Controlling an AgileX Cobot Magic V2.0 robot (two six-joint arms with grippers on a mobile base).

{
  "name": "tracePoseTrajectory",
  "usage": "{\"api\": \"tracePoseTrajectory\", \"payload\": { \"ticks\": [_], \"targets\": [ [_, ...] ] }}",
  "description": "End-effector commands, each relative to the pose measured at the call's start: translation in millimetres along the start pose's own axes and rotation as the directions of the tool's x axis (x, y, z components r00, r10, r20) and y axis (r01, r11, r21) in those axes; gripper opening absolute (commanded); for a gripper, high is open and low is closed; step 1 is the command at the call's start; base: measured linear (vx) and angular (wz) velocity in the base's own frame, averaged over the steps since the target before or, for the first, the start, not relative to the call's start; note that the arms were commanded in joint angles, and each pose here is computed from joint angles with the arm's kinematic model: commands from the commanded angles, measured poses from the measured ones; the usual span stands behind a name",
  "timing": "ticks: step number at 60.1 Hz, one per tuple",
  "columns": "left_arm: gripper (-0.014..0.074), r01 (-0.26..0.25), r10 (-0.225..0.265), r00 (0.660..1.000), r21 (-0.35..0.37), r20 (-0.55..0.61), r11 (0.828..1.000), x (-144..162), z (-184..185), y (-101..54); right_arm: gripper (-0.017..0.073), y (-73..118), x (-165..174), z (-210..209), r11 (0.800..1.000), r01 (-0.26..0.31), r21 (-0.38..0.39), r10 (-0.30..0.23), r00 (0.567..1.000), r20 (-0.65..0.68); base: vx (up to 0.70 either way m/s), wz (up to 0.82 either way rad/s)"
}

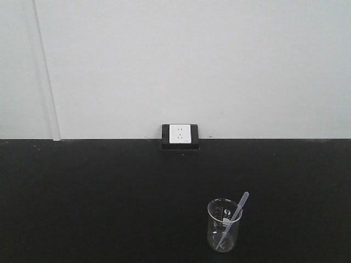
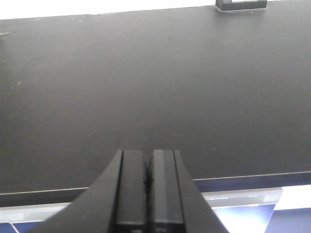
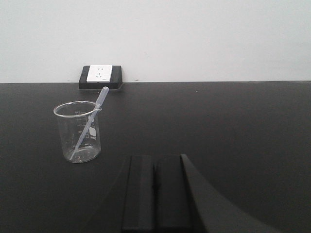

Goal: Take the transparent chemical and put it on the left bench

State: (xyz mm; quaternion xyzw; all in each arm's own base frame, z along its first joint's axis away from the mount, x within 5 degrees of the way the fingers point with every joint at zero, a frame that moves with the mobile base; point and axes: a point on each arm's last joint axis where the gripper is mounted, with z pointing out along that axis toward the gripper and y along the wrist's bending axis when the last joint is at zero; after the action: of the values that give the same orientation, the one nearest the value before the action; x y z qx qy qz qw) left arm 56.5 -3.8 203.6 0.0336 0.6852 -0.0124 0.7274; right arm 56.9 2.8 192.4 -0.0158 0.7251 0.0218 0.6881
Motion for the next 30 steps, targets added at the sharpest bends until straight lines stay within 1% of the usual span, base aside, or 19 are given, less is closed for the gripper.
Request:
{"api": "tracePoseTrajectory", "payload": {
  "ticks": [1,9,15,18,22,24,30],
  "targets": [
    [-0.0003,0.009,-0.009,0.997,-0.002,0.081,1.000,-2.8,-1.3,0.1,-0.0007,0.1,-6.1,-0.9,1.000,0.004,0.002,-0.004,0.996,0.090,0.00,0.00],
    [-0.0003,0.009,-0.009,0.997,-0.002,0.081,1.000,-2.8,-1.3,0.1,-0.0007,0.1,-7.2,-1.0,1.000,0.006,0.001,-0.006,0.995,0.102,0.00,0.00],
    [-0.0003,0.009,-0.009,0.997,-0.002,0.081,1.000,-2.8,-1.3,0.1,-0.0007,0.7,-20.1,-3.3,1.000,0.006,-0.005,-0.004,0.976,0.219,0.00,0.00],
    [-0.0003,0.009,-0.009,0.997,-0.002,0.081,1.000,-2.8,-1.3,0.1,-0.0007,1.2,-34.2,-6.9,1.000,0.000,-0.010,0.003,0.950,0.313,0.00,0.00],
    [-0.0003,0.009,-0.009,0.997,-0.002,0.081,1.000,-2.8,-1.3,0.1,-0.0007,1.4,-52.2,-10.8,1.000,0.000,-0.012,0.004,0.931,0.364,0.00,0.00],
    [-0.0003,0.009,-0.009,0.997,-0.002,0.081,1.000,-2.8,-1.3,0.1,-0.0007,1.5,-64.2,-12.0,1.000,0.000,-0.011,0.004,0.928,0.372,0.00,0.00],
    [-0.0003,0.009,-0.009,0.997,-0.002,0.081,1.000,-2.8,-1.3,0.1,-0.0007,1.6,-94.4,-6.1,1.000,-0.001,-0.009,0.004,0.941,0.340,0.00,0.00]
  ]
}}
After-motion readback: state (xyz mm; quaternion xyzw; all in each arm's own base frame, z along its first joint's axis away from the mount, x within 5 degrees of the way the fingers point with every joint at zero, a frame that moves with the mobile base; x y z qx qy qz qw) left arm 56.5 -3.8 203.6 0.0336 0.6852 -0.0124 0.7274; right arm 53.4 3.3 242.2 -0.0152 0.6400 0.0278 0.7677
